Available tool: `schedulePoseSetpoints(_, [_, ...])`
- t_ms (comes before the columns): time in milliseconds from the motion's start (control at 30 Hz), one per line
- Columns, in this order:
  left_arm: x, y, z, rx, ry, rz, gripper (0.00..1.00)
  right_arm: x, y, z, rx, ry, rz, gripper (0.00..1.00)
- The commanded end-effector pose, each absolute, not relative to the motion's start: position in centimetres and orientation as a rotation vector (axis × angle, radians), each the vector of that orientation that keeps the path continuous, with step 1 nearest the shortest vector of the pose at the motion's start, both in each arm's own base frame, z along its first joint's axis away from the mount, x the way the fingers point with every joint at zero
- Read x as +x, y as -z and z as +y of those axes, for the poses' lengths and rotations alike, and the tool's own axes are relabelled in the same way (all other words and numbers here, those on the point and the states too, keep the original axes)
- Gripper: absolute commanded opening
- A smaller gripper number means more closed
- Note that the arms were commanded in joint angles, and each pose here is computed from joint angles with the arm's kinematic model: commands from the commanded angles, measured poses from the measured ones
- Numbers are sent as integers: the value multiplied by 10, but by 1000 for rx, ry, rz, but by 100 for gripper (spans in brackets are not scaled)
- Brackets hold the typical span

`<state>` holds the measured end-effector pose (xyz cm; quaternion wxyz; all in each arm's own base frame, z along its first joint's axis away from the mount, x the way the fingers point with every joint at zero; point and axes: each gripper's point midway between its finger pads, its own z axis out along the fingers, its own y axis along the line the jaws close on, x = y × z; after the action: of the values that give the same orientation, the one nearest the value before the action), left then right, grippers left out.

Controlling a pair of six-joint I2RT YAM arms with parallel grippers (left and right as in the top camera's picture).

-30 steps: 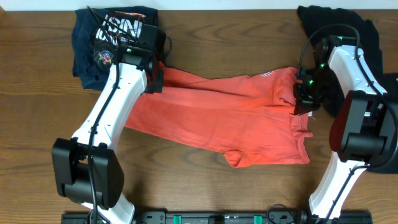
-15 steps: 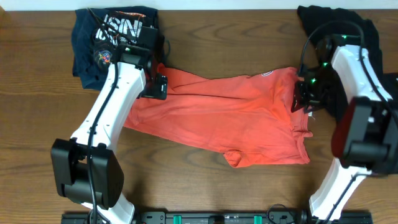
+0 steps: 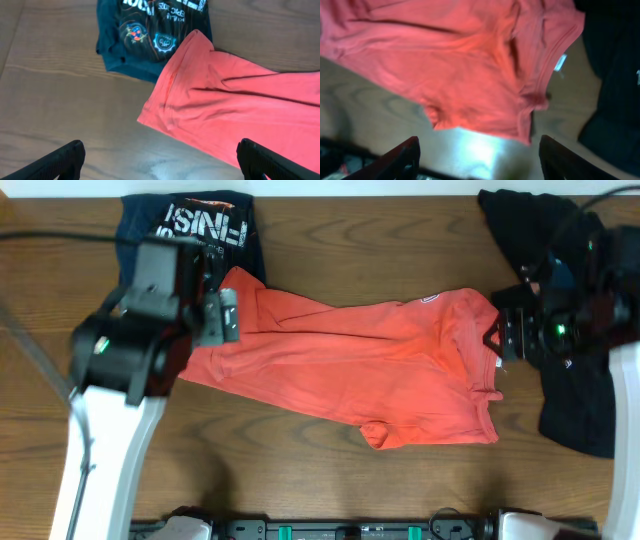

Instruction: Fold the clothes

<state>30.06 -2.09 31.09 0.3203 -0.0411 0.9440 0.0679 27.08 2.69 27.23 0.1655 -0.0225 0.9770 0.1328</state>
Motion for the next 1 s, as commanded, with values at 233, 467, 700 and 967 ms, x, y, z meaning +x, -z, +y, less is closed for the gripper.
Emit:
schedulePoseSetpoints(233, [263,-264,10,-358,-267,2691,98,214,-235,62,76,-431,2885,72])
schedulePoseSetpoints(467, [253,-204,33,-580,-220,2805,98,192,-149,103,81,-431,3045,72])
schedulePoseSetpoints(700, [273,-138,33,-560,-172,2832,98,169,-75,118,185,-297,3158,69])
schedulePoseSetpoints(967, [284,-66,33,-484,-215,2986,98,145,-40,116,265,-238,3249,66])
